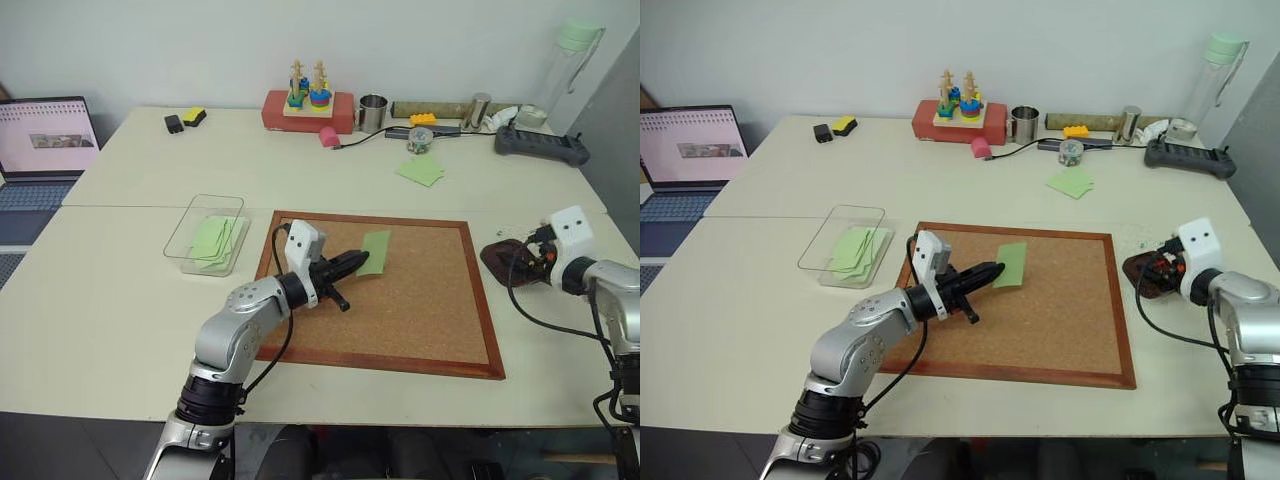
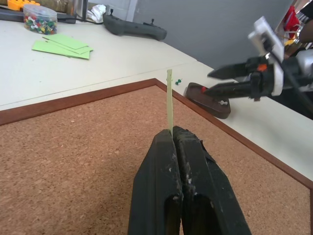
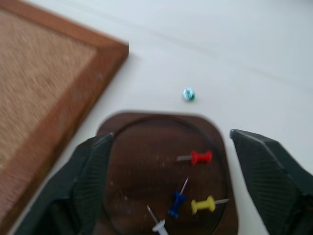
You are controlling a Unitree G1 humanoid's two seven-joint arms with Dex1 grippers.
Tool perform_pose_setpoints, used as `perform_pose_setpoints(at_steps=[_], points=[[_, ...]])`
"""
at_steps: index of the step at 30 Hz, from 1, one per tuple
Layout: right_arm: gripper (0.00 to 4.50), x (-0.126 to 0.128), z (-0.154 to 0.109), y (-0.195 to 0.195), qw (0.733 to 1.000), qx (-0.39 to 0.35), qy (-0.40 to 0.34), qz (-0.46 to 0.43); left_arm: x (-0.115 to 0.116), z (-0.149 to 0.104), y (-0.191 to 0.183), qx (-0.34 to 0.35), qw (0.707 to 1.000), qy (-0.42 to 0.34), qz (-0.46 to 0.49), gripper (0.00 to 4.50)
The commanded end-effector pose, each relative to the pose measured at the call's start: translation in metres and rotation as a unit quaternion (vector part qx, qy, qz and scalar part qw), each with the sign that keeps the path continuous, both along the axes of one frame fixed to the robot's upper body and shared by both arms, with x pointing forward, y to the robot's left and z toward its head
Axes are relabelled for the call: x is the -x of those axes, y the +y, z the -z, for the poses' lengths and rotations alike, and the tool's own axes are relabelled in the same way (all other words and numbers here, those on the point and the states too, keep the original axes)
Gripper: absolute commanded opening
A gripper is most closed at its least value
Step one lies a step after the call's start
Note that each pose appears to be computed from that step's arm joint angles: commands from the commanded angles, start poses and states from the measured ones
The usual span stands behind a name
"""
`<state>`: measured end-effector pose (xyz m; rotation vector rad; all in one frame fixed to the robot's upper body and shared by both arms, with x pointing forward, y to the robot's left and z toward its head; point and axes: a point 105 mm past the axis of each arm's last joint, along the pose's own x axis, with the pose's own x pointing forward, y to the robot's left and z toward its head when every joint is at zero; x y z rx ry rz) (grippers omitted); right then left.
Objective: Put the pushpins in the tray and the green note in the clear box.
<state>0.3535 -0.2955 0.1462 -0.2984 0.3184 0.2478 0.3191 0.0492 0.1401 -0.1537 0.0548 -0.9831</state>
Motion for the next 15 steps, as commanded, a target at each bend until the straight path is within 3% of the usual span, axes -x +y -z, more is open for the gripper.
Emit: perform_pose_setpoints(at_steps=[1,5,8,11,15], points=[[4.14,0.011,-0.039,0.012,0.997,0.006,-0.048,-0.061,0.003,-0.032,0.014,0.006,0.998,-0.061,-0.019,0.00],[4.14,0.022,-0.057,0.054,0.980,-0.001,-0.072,-0.185,0.000,-0.052,0.045,0.007,0.993,-0.088,-0.074,0.00],[4.14,0.042,-0.070,0.105,0.943,-0.002,-0.086,-0.322,-0.009,-0.071,0.092,0.000,0.979,-0.113,-0.168,0.00],[4.14,0.057,-0.086,0.145,0.903,-0.016,-0.103,-0.417,-0.015,-0.086,0.152,-0.029,0.947,-0.136,-0.290,0.00],[4.14,0.057,-0.100,0.169,0.880,-0.031,-0.118,-0.458,-0.016,-0.090,0.219,-0.088,0.897,-0.138,-0.411,0.00]])
